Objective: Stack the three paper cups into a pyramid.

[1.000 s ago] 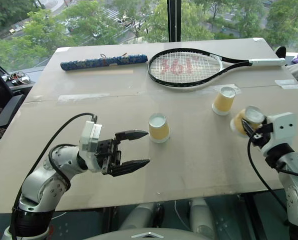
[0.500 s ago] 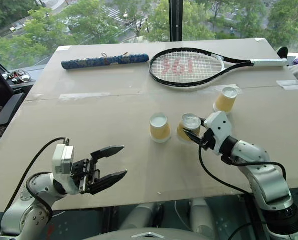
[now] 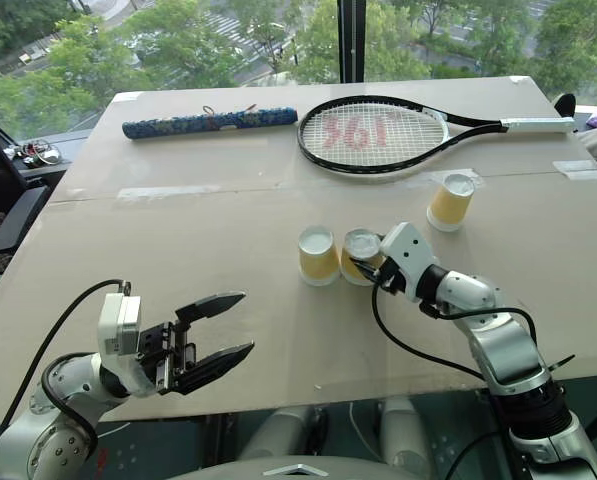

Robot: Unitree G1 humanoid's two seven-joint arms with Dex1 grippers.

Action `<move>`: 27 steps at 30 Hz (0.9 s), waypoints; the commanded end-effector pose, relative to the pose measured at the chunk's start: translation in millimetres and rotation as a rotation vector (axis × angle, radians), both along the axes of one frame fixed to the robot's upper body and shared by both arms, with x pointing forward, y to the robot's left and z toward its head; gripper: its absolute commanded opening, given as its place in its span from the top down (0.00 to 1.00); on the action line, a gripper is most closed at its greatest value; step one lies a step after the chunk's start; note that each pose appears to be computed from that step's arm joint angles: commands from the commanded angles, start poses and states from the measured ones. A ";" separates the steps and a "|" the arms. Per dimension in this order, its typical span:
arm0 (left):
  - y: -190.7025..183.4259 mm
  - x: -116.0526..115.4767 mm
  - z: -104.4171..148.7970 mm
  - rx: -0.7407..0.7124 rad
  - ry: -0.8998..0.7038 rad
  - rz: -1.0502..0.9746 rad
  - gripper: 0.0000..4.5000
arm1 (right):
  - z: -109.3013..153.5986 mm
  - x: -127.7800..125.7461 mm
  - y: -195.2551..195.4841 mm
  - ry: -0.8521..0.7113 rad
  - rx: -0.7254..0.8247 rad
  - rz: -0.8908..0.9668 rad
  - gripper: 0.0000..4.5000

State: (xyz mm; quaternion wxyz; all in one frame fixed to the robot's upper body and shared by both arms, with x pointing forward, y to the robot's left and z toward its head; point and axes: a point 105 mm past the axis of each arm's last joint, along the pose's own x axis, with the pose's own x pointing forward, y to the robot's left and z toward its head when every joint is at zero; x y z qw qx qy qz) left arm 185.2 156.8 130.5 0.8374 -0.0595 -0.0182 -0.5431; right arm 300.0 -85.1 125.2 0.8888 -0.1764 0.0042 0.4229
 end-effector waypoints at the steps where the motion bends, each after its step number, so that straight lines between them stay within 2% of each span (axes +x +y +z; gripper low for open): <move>1: -0.5 -3.0 9.5 -0.002 -0.047 -0.003 0.00 | 0.4 0.0 4.6 -0.012 -0.020 0.030 0.60; 3: -0.5 -3.5 9.1 -0.003 -0.047 -0.003 0.00 | -1.6 1.9 2.6 0.003 -0.012 0.018 0.38; 4: -0.2 -3.8 9.0 -0.004 -0.046 -0.004 0.00 | -1.3 2.0 2.1 0.003 -0.010 0.020 0.33; 7: 1.1 -5.5 7.7 -0.004 -0.044 -0.010 0.00 | 8.3 5.6 -2.3 -0.043 0.027 -0.014 0.01; 15: 3.7 -8.8 4.3 -0.005 -0.043 -0.022 0.00 | 52.4 -16.4 -23.5 -0.075 0.232 0.031 0.01; 19: 3.1 -8.0 3.8 -0.010 -0.048 -0.034 0.00 | 75.4 -17.2 -35.7 -0.081 0.352 0.013 0.01; 22: 2.9 -6.0 4.0 -0.014 -0.054 -0.042 0.00 | 84.6 -3.9 -47.4 -0.140 0.339 -0.075 0.01; 27: 1.5 -4.1 4.6 -0.015 -0.063 -0.059 0.00 | 75.6 43.1 -85.0 -0.247 0.134 -0.420 0.01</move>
